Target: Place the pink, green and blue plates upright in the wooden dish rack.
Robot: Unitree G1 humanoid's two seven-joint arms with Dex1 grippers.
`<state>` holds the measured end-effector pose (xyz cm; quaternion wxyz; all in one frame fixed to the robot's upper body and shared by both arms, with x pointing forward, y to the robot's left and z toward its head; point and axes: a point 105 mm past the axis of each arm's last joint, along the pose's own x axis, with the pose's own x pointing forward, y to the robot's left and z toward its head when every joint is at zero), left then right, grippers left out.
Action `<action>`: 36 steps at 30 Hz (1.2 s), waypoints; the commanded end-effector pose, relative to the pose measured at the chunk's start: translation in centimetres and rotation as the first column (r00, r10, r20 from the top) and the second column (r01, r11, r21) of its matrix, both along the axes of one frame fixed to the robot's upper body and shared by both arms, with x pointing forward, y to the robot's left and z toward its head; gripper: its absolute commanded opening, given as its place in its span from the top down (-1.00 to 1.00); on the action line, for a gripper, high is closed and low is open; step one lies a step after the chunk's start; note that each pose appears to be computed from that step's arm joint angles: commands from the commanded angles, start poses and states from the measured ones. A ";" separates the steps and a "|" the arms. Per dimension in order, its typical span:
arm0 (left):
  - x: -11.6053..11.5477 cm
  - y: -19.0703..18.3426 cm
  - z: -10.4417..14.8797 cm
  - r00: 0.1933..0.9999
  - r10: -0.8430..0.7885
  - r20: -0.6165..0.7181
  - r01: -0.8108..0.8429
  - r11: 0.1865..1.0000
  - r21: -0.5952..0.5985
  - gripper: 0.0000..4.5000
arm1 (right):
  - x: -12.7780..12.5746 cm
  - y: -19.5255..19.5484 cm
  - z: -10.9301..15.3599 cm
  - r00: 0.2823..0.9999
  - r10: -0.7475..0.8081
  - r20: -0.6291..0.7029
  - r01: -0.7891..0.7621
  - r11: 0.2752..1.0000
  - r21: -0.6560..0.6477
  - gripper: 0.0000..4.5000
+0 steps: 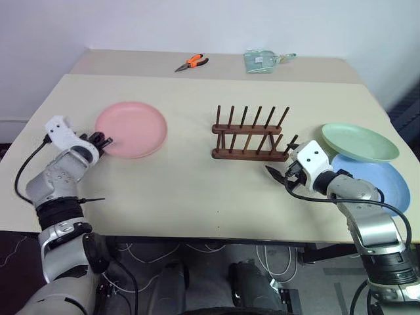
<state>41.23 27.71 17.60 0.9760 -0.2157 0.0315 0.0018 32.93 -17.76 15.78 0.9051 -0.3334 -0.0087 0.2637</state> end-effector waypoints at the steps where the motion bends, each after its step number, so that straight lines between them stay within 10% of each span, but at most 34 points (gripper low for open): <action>1: 0.5 -6.1 10.3 0.927 -0.198 0.317 0.152 0.975 0.164 0.99 | -1.1 4.5 5.4 0.935 0.201 0.291 -0.150 0.970 -0.189 -1.00; 6: -0.3 -13.6 14.2 0.843 -0.371 0.389 0.315 0.928 0.201 0.99 | 0.4 6.7 8.1 0.848 0.260 0.463 -0.048 0.906 -0.420 -1.00; 14: -1.8 -19.6 12.3 0.810 -0.494 0.315 0.497 0.864 0.078 0.99 | 2.4 5.6 8.0 0.760 0.313 0.570 0.166 0.754 -0.635 -1.00; 21: -2.2 -20.4 10.9 0.809 -0.523 0.267 0.529 0.847 0.055 1.00 | 2.2 5.2 8.0 0.747 0.309 0.588 0.189 0.750 -0.634 0.43; 24: -2.4 -20.6 11.0 0.794 -0.538 0.281 0.551 0.834 0.041 0.54 | 2.2 5.3 8.0 0.735 0.316 0.600 0.202 0.742 -0.639 1.00; 29: -2.6 -19.4 14.0 0.769 -0.474 0.430 0.473 0.873 0.116 -0.58 | 2.1 5.0 8.8 0.717 0.275 0.640 0.246 0.760 -0.602 1.00; 32: -1.1 -14.9 15.2 0.813 -0.314 0.490 0.234 0.947 0.220 -0.58 | 1.7 3.1 9.7 0.747 0.089 0.659 0.250 0.880 -0.403 1.00; 36: -0.5 -12.7 11.8 0.815 -0.404 0.415 0.146 0.837 0.527 -0.58 | -0.7 1.8 9.6 0.843 -0.061 0.534 0.080 0.997 -0.013 1.00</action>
